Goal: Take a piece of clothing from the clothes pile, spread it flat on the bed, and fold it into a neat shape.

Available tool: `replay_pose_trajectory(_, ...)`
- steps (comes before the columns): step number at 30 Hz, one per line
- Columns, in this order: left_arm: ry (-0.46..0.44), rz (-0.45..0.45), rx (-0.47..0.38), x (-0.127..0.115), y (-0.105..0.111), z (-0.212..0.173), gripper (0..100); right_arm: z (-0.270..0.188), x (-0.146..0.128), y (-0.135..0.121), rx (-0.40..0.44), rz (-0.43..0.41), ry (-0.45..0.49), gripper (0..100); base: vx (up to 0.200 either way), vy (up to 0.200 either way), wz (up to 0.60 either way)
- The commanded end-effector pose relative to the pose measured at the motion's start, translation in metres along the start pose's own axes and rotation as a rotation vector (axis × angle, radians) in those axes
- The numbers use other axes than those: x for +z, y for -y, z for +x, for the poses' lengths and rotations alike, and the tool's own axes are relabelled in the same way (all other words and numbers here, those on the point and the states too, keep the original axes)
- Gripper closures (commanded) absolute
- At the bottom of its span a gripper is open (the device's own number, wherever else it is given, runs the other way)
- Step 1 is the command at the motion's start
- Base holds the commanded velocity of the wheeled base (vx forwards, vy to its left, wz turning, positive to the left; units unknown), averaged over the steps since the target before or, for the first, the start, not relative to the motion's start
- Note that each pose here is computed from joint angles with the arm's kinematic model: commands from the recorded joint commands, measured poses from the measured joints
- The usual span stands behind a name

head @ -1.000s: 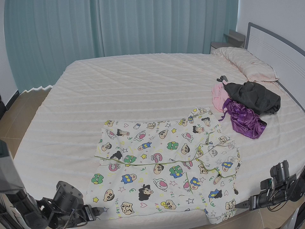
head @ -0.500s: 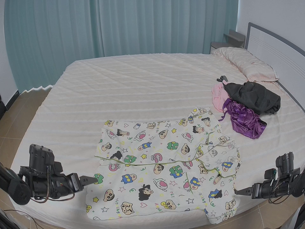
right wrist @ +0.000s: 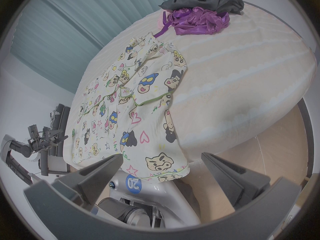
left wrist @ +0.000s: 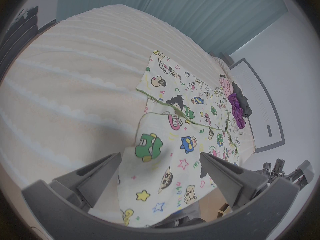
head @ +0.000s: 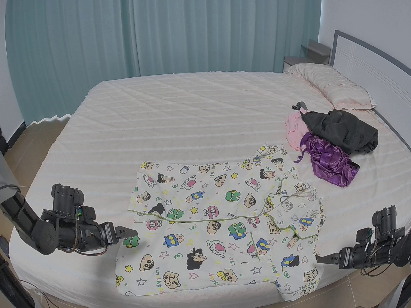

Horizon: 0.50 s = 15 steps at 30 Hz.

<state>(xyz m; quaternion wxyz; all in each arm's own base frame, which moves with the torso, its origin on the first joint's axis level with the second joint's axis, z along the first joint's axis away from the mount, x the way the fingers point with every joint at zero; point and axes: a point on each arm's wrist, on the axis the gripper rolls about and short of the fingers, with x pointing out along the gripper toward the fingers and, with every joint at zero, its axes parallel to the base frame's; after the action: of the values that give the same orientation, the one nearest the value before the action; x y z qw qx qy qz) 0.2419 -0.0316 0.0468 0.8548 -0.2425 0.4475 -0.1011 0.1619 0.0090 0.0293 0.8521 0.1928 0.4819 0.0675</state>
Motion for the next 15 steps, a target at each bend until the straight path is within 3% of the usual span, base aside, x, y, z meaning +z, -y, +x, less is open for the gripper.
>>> replay_pose_trajectory(1, -0.044, -0.005, 0.019, -0.003, -0.009, 0.023, 0, -0.001, -0.002, 0.0, 0.014, 0.0, -0.011, 0, 0.0, 0.0, 0.0)
replay_pose_trajectory(15, -0.058, 0.006, 0.014, 0.0, -0.009, 0.041, 0, 0.0, -0.008, -0.005, 0.033, -0.027, -0.038, 0, 0.0, 0.0, 0.0)
